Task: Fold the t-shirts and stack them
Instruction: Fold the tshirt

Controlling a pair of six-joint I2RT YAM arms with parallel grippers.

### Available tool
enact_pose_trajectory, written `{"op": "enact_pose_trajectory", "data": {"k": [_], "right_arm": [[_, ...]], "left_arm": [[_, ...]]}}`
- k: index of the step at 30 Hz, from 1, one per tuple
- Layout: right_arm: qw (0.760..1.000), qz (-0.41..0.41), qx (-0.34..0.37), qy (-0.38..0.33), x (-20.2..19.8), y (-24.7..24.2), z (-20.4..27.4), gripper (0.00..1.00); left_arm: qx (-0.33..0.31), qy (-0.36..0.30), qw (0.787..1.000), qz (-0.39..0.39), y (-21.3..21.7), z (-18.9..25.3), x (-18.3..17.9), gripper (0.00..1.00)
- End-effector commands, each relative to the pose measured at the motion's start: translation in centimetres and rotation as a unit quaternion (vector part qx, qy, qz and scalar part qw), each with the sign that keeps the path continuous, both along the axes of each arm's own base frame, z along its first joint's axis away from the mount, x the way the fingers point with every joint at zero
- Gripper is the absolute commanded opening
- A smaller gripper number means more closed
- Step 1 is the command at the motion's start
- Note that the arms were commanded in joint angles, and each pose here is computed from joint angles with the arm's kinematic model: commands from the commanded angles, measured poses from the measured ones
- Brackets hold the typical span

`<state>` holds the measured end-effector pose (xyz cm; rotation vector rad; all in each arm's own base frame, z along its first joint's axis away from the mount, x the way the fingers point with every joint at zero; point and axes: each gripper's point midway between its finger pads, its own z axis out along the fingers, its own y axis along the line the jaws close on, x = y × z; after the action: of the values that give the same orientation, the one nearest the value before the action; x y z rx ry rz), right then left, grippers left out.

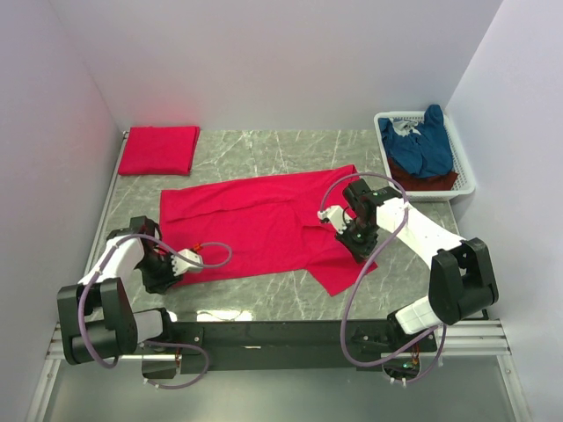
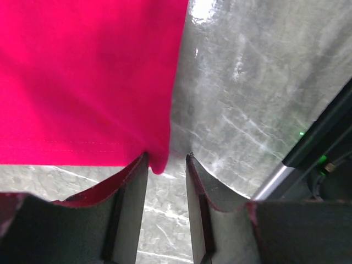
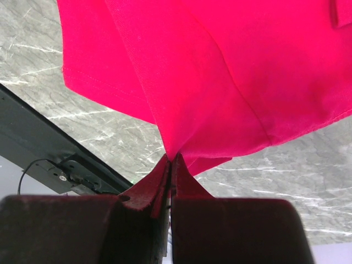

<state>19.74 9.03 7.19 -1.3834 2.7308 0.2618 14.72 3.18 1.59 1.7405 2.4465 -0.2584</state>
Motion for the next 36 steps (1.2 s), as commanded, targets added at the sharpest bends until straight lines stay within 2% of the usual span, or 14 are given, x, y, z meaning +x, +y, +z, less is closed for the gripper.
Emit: {"op": "enact_pose_trajectory", "data": {"k": [1, 5, 6, 8, 9, 10, 22, 36], "right_arm": [[1.000, 0.007, 0.005, 0.001, 0.3, 0.3, 0.5, 0.00], [1.000, 0.006, 0.001, 0.002, 0.3, 0.1, 0.4, 0.00], [1.000, 0.005, -0.001, 0.002, 0.3, -0.1, 0.5, 0.00], [1.000, 0.004, -0.002, -0.002, 0.4, -0.1, 0.8, 0.00], [1.000, 0.003, -0.001, -0.004, 0.4, -0.1, 1.0, 0.00], [1.000, 0.002, 0.000, -0.007, 0.5, -0.1, 1.2, 0.00], [0.998, -0.011, -0.006, -0.055, 3.1, -1.1, 4.1, 0.00], [0.996, -0.012, -0.028, -0.089, 12.2, -1.1, 6.2, 0.00]], "left_arm": [[0.011, -0.018, 1.000, -0.011, 0.2, -0.7, 0.7, 0.39], [0.024, -0.017, 0.999, -0.016, 0.6, -1.3, 0.6, 0.31], [0.025, -0.017, 0.999, -0.016, 0.6, -1.4, 0.6, 0.21], [0.027, -0.019, 0.999, -0.018, 0.7, -1.1, 0.7, 0.11], [0.024, -0.020, 0.999, -0.016, 0.6, -0.7, 0.9, 0.02], [0.017, -0.020, 1.000, -0.012, 0.4, -0.4, 1.0, 0.01], [-0.033, -0.035, 0.999, 0.019, -0.5, 5.2, 5.2, 0.01], [-0.066, -0.060, 0.992, 0.089, 1.2, 6.0, 13.4, 0.01]]}}
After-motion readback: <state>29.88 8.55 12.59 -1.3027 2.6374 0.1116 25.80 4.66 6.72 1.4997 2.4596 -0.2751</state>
